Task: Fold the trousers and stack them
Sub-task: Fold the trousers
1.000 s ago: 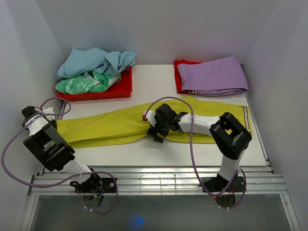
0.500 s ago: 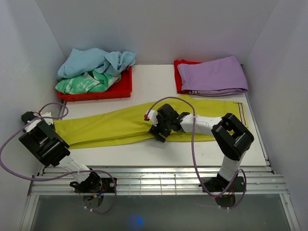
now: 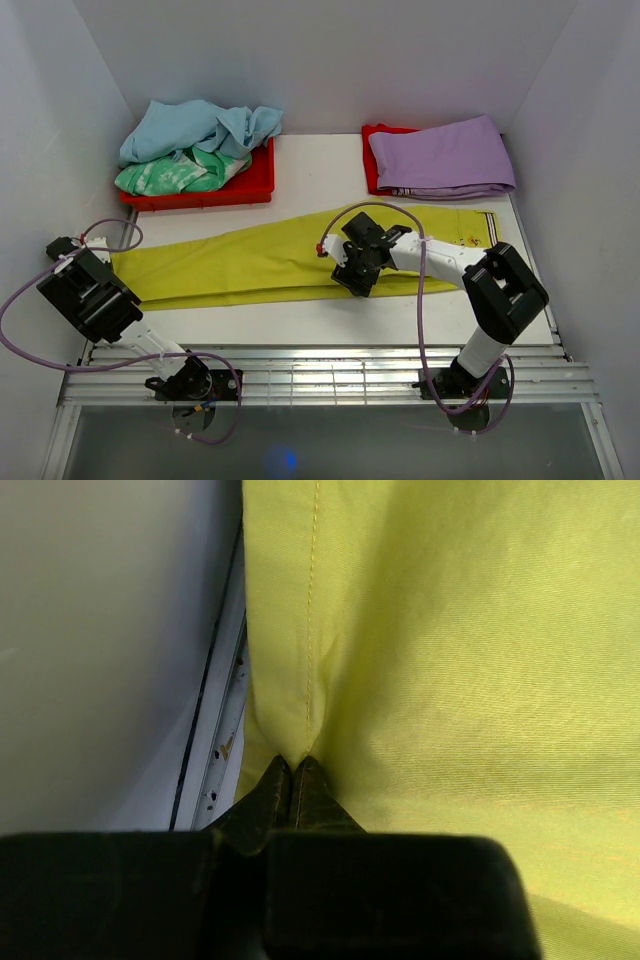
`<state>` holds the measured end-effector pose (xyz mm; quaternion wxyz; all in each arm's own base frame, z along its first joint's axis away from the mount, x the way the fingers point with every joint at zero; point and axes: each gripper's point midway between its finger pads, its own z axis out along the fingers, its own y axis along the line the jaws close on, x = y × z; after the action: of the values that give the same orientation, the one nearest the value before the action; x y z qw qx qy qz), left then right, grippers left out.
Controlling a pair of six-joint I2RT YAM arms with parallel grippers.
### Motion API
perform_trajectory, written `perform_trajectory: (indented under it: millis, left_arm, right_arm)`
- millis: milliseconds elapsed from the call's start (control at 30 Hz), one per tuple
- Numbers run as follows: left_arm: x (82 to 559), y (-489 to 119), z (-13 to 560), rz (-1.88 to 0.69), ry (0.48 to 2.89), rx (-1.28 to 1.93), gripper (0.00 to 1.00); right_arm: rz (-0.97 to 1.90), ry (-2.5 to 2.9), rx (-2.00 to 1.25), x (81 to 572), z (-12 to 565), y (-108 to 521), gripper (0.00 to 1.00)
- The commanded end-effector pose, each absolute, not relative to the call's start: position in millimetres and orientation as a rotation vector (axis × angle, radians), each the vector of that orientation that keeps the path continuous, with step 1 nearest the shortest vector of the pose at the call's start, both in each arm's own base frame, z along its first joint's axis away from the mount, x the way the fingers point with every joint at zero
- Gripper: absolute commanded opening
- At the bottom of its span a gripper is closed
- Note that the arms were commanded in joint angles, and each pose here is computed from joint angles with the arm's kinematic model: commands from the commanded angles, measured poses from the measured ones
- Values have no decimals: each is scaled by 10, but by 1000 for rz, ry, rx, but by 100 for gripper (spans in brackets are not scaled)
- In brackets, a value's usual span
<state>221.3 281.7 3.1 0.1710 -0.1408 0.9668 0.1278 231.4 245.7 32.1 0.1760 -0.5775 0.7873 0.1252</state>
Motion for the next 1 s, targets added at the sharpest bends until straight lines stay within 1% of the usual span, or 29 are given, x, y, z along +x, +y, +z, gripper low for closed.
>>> perform_trajectory:
  millis: [0,300,333,400,433,467,500,667,800,867,967]
  left_arm:
    - [1987,2757,-183,345,2830,-435,0]
    - [2003,2765,-169,338,2829,-441,0]
    - [2012,2775,-158,341,2826,-443,0]
    - [2012,2769,-170,334,2828,-447,0]
    - [2010,2771,-171,335,2830,-448,0]
    - [2010,2771,-173,333,2832,-448,0]
    - [2010,2774,-179,333,2833,-451,0]
    - [2006,2769,-186,329,2837,-454,0]
    - [1993,2766,-197,332,2842,-455,0]
    - [1990,2775,-202,337,2844,-457,0]
    - [1993,2784,-207,340,2844,-464,0]
  right_arm:
    - [348,2213,-1658,2369,409,2499,61]
    - [22,2074,-1679,2745,396,2262,59]
    - [-3,2063,-1681,2765,401,2234,56]
    - [-57,2027,-1691,2817,401,2188,46]
    - [-68,2016,-1688,2833,429,2182,32]
    - [-79,2010,-1687,2843,452,2172,24]
    - [-82,2001,-1690,2847,480,2169,9]
    - [-41,1987,-1697,2780,672,2180,8]
    - [24,1963,-1669,2726,1009,2238,8]
    - [60,1965,-1680,2664,1061,2247,8]
    - [109,2001,-1725,2504,994,2192,8]
